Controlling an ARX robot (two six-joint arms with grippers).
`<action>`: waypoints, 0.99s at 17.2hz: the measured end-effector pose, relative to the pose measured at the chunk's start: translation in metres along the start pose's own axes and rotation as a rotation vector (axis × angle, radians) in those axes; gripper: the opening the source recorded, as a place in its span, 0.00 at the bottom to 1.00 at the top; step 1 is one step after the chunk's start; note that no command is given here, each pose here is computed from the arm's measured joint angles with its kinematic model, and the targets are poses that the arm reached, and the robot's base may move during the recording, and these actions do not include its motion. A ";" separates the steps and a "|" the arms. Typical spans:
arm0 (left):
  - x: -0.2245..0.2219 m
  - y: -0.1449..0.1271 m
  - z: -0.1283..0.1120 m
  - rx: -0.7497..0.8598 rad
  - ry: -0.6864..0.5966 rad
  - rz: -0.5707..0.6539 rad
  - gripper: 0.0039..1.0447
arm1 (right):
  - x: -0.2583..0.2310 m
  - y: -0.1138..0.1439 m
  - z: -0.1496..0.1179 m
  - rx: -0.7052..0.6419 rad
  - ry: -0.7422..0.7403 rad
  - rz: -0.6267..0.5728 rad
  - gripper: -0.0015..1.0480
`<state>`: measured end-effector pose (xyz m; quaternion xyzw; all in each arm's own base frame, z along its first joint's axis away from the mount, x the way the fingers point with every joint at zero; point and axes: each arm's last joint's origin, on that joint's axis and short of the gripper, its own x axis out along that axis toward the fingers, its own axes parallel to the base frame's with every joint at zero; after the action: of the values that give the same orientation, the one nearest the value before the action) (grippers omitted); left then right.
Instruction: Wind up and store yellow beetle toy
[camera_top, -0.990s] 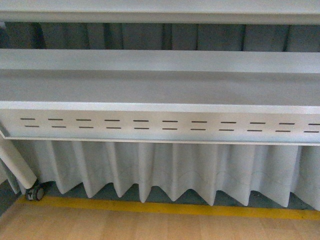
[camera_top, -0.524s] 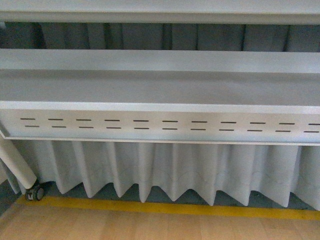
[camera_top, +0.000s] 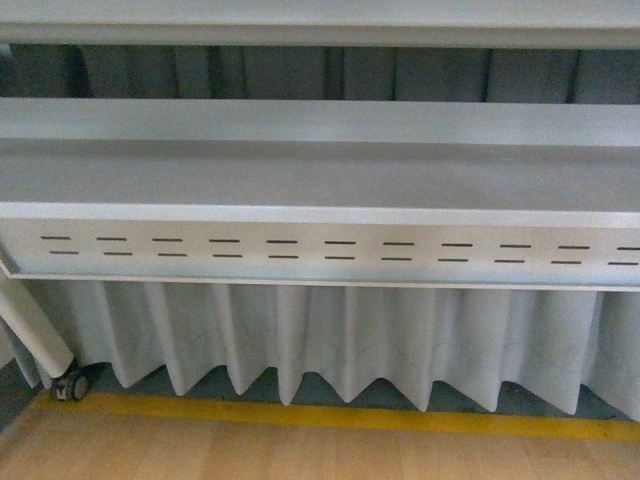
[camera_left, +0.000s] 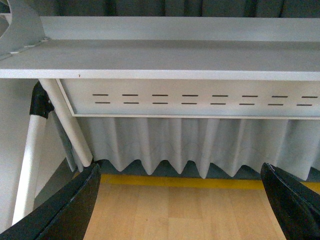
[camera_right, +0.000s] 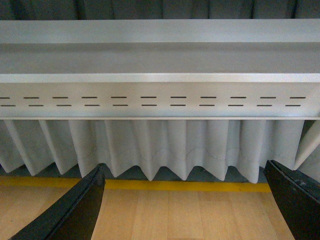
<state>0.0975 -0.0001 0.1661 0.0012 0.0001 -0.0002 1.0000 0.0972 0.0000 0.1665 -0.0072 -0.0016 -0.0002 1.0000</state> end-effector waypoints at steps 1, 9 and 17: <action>0.000 0.000 0.000 0.000 0.000 0.000 0.94 | 0.000 0.000 0.000 0.000 0.000 0.000 0.94; 0.000 0.000 0.000 0.000 0.000 0.000 0.94 | 0.000 0.000 0.000 0.000 0.001 0.000 0.94; 0.000 0.000 0.000 0.000 -0.001 -0.001 0.94 | 0.000 0.000 0.000 0.000 0.001 0.000 0.94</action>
<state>0.0975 -0.0001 0.1662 0.0014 -0.0005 -0.0008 1.0000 0.0972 0.0000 0.1664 -0.0072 -0.0010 -0.0002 1.0000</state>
